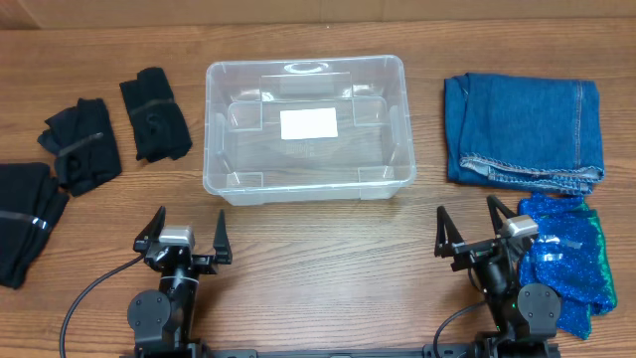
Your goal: Pack container
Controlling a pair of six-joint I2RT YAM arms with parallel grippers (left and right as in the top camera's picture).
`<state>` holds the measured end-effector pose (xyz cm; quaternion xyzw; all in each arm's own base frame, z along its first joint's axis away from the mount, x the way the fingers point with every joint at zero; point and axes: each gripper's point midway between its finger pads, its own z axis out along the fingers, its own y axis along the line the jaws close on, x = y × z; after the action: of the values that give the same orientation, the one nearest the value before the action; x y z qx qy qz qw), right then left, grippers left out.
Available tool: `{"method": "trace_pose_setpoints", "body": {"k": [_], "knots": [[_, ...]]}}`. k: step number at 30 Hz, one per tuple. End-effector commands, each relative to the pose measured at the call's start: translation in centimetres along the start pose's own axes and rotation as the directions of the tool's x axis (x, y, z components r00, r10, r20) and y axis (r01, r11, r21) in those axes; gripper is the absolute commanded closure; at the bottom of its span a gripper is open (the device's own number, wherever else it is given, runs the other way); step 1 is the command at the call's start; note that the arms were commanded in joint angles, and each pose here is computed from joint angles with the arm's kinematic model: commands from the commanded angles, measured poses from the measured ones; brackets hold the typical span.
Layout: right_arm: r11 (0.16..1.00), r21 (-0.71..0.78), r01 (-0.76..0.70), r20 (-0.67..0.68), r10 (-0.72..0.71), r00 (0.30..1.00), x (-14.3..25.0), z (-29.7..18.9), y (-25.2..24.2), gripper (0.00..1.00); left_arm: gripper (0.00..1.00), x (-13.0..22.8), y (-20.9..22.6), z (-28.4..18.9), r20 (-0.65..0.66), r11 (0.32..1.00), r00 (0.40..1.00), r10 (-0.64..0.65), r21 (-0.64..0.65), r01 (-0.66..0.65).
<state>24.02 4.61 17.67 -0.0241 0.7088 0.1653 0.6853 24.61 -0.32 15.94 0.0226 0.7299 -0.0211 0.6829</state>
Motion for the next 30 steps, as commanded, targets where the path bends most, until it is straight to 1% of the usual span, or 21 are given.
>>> {"method": "trace_pose_setpoints", "body": {"k": [1,5,7,10,13,15,17,20,23,24,25,26,27,28,29,30], "knots": [[0.997,-0.065,-0.029,0.02,0.03,0.999,-2.5,-0.4,1.7,0.0,0.0,0.0,0.3,0.0,0.005,1.0,1.0,0.02,-0.014,-0.02],[0.999,-0.033,-0.043,-0.002,0.043,0.999,-6.8,-0.2,2.1,0.0,0.0,0.0,0.3,0.0,0.005,1.0,1.0,0.02,-0.014,-0.02],[0.998,-0.02,-0.059,-0.052,0.058,0.997,-8.8,0.5,2.2,0.0,0.0,0.0,0.3,0.0,0.005,1.0,1.0,0.02,-0.014,-0.02],[0.996,0.013,-0.093,-0.168,0.094,0.981,-11.2,2.6,2.1,0.0,0.0,0.0,0.3,0.0,0.005,1.0,1.0,0.02,-0.014,-0.02],[0.99,0.059,-0.128,-0.305,0.14,0.942,-12.8,5.2,1.8,0.0,0.0,0.0,0.3,0.0,0.005,1.0,1.0,0.02,-0.015,-0.02],[0.982,0.106,-0.153,-0.429,0.185,0.884,-13.8,7.7,1.2,0.0,0.0,0.0,0.3,0.0,0.005,1.0,1.0,0.02,-0.014,-0.02],[0.976,0.136,-0.167,-0.498,0.214,0.84,-14.2,9.8,0.7,0.0,0.0,0.0,0.3,0.0,0.005,1.0,1.0,0.02,-0.014,-0.02],[0.969,0.162,-0.187,-0.575,0.246,0.78,-13.2,12.4,0.1,0.0,0.0,0.0,0.3,0.0,0.005,1.0,1.0,0.02,-0.014,-0.02],[0.964,0.193,-0.185,-0.653,0.267,0.709,-10.1,13.6,-0.9,0.0,0.0,0.0,0.3,0.0,0.005,1.0,1.0,0.02,-0.014,-0.02],[0.961,0.204,-0.187,-0.672,0.276,0.687,-9.3,13.6,-1.1,0.02,0.0,0.0,0.3,0.0,0.005,1.0,1.0,0.02,-0.014,-0.02],[0.957,0.22,-0.19,-0.694,0.291,0.659,-8.3,13.6,-1.3,0.08,0.0,0.0,0.3,0.0,0.005,1.0,1.0,0.02,-0.014,-0.02],[0.948,0.246,-0.201,-0.703,0.318,0.636,-7.6,13.6,-1.6,0.1,0.0,0.0,0.3,0.0,0.005,1.0,1.0,0.02,-0.014,-0.02],[0.928,0.3,-0.22,-0.699,0.371,0.612,-6.9,13.6,-2.1,0.1,0.0,0.0,0.3,0.0,0.005,1.0,1.0,0.02,-0.014,-0.02],[0.891,0.387,-0.239,-0.676,0.45,0.584,-6.3,13.4,-3.1,0.1,0.0,0.0,0.3,0.0,0.005,1.0,1.0,0.02,-0.014,-0.02],[0.825,0.503,-0.258,-0.626,0.553,0.55,-5.6,13.0,-4.4,0.07,0.0,0.0,0.3,0.0,0.005,1.0,1.0,0.02,-0.014,-0.02],[0.742,0.614,-0.27,-0.558,0.65,0.516,-4.9,12.4,-5.8,0.04,0.0,0.0,0.3,0.0,0.005,1.0,1.0,0.02,-0.014,-0.02]]}}
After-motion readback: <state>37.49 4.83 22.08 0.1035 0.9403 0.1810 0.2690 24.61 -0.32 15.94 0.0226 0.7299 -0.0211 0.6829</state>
